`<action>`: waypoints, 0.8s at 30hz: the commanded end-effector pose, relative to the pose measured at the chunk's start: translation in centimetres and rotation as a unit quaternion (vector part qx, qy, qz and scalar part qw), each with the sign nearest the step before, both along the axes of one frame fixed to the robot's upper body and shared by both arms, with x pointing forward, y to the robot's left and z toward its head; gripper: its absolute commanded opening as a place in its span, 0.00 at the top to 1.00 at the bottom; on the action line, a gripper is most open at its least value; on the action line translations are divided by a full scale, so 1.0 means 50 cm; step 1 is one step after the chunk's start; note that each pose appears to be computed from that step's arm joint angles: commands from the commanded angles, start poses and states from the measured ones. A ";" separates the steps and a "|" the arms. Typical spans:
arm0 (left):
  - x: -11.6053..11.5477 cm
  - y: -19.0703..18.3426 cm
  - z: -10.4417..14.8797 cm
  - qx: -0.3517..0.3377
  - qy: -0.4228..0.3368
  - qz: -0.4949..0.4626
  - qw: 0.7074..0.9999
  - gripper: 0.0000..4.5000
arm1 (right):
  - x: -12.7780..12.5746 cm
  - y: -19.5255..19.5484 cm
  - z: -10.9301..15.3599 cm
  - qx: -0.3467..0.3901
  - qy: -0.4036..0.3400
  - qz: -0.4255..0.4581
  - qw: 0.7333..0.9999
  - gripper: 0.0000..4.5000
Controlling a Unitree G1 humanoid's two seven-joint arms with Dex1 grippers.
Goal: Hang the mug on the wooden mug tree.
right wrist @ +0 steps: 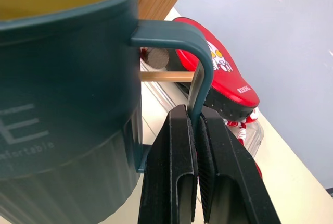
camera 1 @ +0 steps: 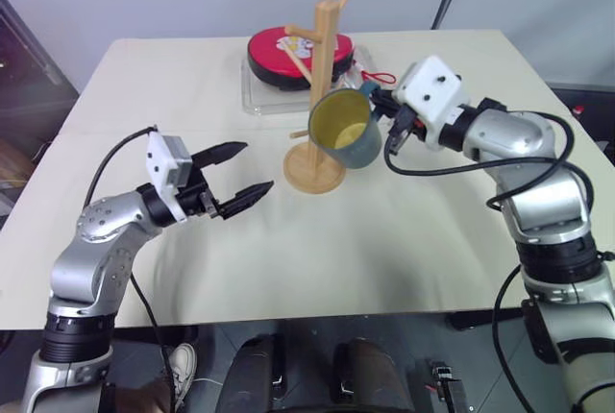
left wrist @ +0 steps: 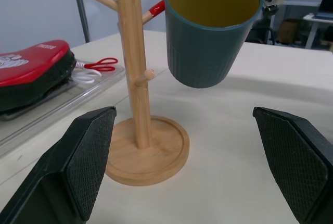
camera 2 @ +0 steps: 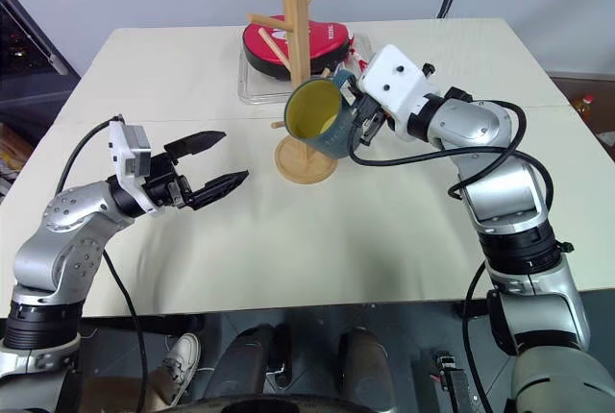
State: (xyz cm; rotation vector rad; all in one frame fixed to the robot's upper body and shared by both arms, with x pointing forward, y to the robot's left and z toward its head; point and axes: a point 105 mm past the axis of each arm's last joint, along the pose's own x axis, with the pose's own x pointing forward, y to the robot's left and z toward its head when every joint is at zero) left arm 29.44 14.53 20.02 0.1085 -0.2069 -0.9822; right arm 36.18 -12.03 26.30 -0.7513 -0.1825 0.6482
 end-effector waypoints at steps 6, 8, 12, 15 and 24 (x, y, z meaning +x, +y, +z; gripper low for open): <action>-0.010 -0.001 0.037 -0.005 -0.033 -0.005 0.999 0.00 | 0.013 0.037 0.019 -0.015 -0.017 0.026 0.999 0.98; -0.011 -0.002 0.038 -0.005 -0.034 -0.005 0.999 0.00 | 0.018 0.040 0.018 -0.016 -0.015 0.025 0.999 0.98; -0.012 -0.003 0.037 -0.005 -0.035 -0.004 0.999 0.00 | 0.021 0.044 0.018 -0.014 -0.010 0.029 0.999 0.98; -0.012 -0.003 0.038 -0.005 -0.036 -0.003 0.999 0.00 | 0.020 0.046 0.022 -0.012 -0.012 0.032 0.999 0.79; 0.001 0.014 0.022 -0.007 -0.023 0.030 0.999 0.00 | -0.005 -0.038 0.062 -0.006 -0.048 -0.012 0.999 0.32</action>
